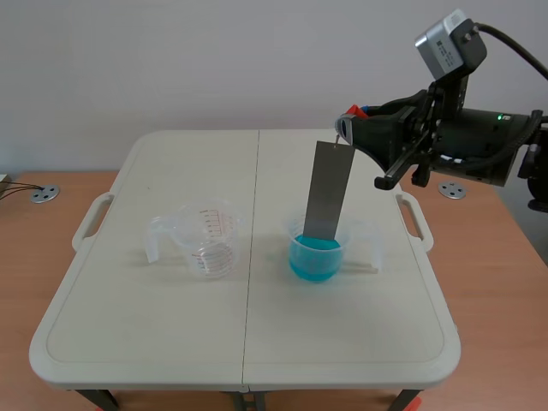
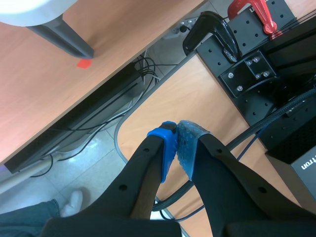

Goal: Hold the metal plate by the orange handle, dip it into the blue solution, take it out and point at it, then put the plate back in the beaker on the left.
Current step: 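Lower the plate into the blue solution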

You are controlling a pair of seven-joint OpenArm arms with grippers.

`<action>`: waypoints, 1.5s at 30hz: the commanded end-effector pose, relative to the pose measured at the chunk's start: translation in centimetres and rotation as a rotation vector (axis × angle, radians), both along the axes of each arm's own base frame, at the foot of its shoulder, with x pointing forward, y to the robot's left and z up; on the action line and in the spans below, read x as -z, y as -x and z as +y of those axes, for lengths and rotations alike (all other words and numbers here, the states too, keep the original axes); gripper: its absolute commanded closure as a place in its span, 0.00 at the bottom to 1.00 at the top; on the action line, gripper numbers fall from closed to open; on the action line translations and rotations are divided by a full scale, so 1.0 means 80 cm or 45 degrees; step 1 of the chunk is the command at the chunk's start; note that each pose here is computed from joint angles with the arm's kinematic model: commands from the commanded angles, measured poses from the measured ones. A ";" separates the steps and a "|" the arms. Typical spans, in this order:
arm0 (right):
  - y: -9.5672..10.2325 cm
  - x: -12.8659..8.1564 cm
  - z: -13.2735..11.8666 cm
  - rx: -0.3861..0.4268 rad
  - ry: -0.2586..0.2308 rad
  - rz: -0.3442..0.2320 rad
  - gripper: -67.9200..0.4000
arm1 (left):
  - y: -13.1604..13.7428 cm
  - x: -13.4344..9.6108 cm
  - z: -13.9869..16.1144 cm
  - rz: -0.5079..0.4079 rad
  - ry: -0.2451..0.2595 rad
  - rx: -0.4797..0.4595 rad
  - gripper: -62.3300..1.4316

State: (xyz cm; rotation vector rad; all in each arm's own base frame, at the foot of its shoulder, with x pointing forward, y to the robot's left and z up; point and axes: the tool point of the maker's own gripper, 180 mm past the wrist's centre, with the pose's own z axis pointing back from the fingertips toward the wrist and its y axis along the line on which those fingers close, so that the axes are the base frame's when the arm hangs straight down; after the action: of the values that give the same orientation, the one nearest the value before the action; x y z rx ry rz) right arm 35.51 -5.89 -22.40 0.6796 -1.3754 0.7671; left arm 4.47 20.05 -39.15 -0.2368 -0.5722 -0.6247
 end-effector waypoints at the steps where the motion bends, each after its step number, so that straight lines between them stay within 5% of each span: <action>1: 0.000 -0.009 0.002 -0.012 -0.034 -0.024 0.97 | -0.001 -0.003 -0.006 -0.008 0.026 -0.005 0.93; 22: 0.008 0.047 0.015 -0.013 0.083 0.035 0.97 | -0.001 -0.003 -0.006 -0.007 0.025 -0.004 0.93; 36: 0.012 0.065 0.024 -0.051 0.208 -0.002 0.97 | -0.001 -0.003 -0.006 -0.008 0.025 -0.004 0.93; 45: 0.014 0.068 0.025 -0.054 0.221 -0.001 0.97 | -0.002 -0.003 -0.006 -0.010 0.026 -0.004 0.93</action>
State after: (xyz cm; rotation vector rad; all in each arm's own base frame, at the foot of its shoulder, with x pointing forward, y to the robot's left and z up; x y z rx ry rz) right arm 34.40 -3.58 -27.93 0.5830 -1.2910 0.8888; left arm 4.47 20.05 -39.15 -0.2368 -0.5722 -0.6247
